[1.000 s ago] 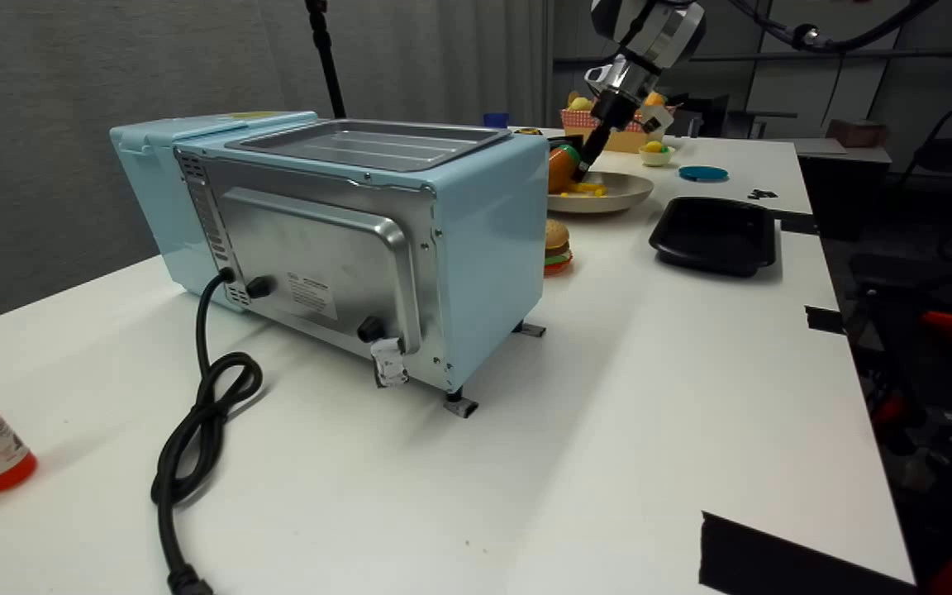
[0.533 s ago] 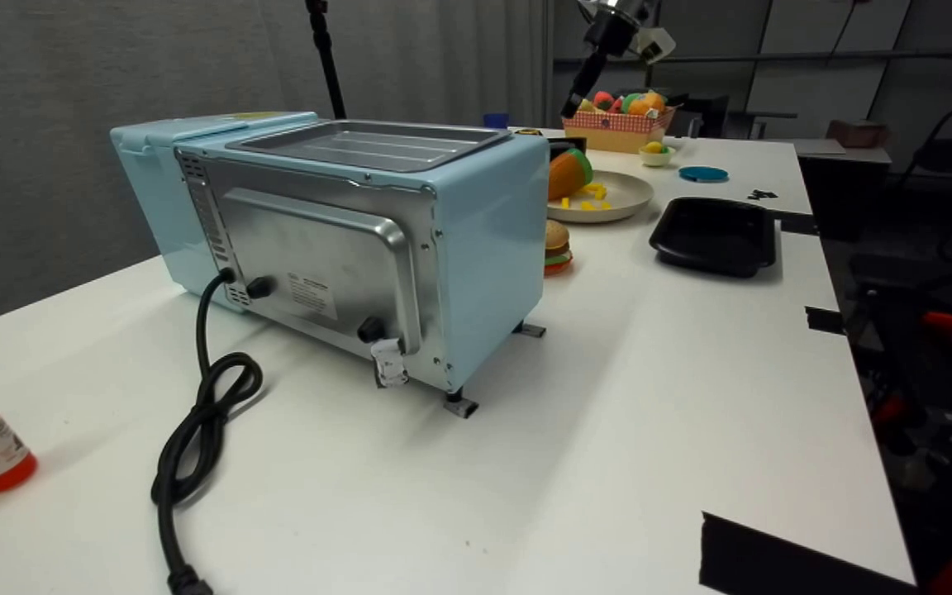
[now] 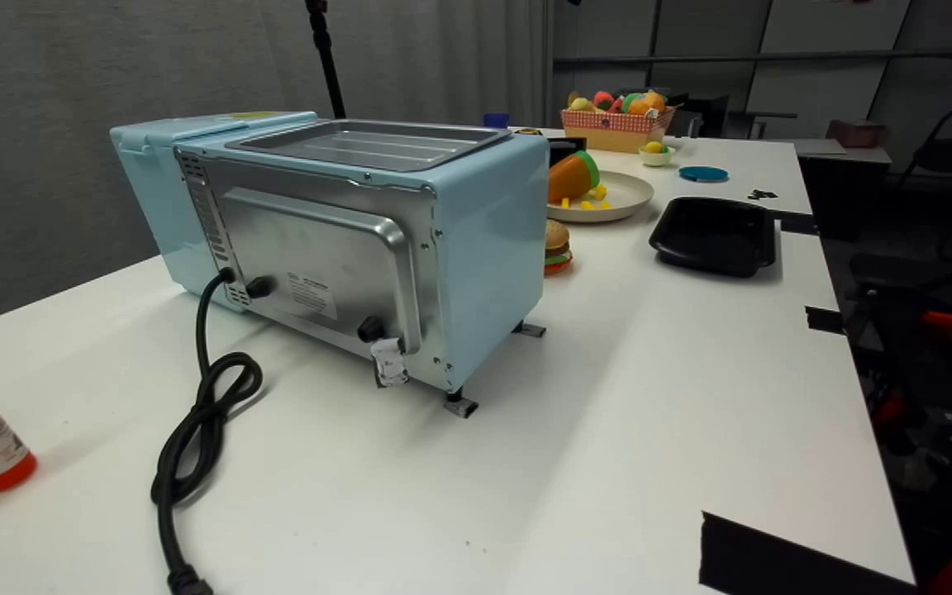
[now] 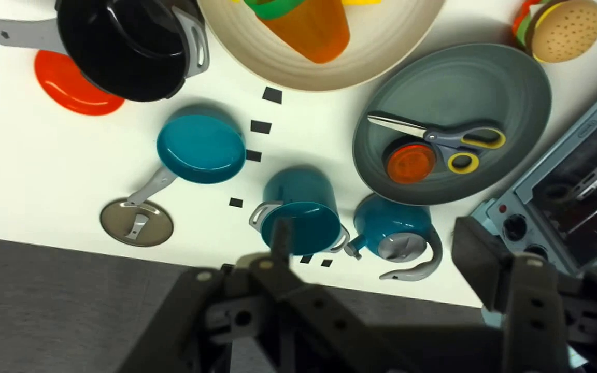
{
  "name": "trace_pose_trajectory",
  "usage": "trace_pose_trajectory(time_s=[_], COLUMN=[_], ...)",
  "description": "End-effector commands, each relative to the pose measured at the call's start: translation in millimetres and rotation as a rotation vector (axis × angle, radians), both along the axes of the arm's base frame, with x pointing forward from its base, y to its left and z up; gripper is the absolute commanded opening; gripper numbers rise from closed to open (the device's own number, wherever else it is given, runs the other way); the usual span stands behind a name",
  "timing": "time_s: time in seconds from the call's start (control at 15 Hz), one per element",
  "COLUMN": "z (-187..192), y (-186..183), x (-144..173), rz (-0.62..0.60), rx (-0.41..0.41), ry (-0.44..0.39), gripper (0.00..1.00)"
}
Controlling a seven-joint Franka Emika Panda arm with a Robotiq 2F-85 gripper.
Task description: Pour the things in the green cup onto the plate
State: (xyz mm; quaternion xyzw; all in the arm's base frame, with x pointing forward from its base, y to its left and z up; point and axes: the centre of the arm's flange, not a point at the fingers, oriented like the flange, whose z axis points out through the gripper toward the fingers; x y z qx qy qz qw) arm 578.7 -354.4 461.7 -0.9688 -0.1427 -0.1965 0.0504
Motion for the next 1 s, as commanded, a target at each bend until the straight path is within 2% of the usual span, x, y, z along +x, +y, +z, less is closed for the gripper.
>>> trace_pose_trajectory(time_s=[0.0,0.27,0.53,0.73,0.8,0.87,0.93], z=[64.1,93.8,75.3,54.1,46.8,55.8,48.6], y=[66.4,144.6,194.1,211.1,212.7,204.7,206.3], x=[-27.8,-41.6,-38.0,-35.7,-36.4,-22.2,-22.9], rz=[-0.120,-0.259,-0.363,-0.443,-0.466,-0.413,-0.430], rx=[-0.011,-0.010,0.037,0.066,0.065,0.069,0.074], ry=[0.099,0.164,0.188,0.212,0.218,0.226,0.232], gripper=[0.55,0.55,0.55,0.55,0.77,0.78,0.78])
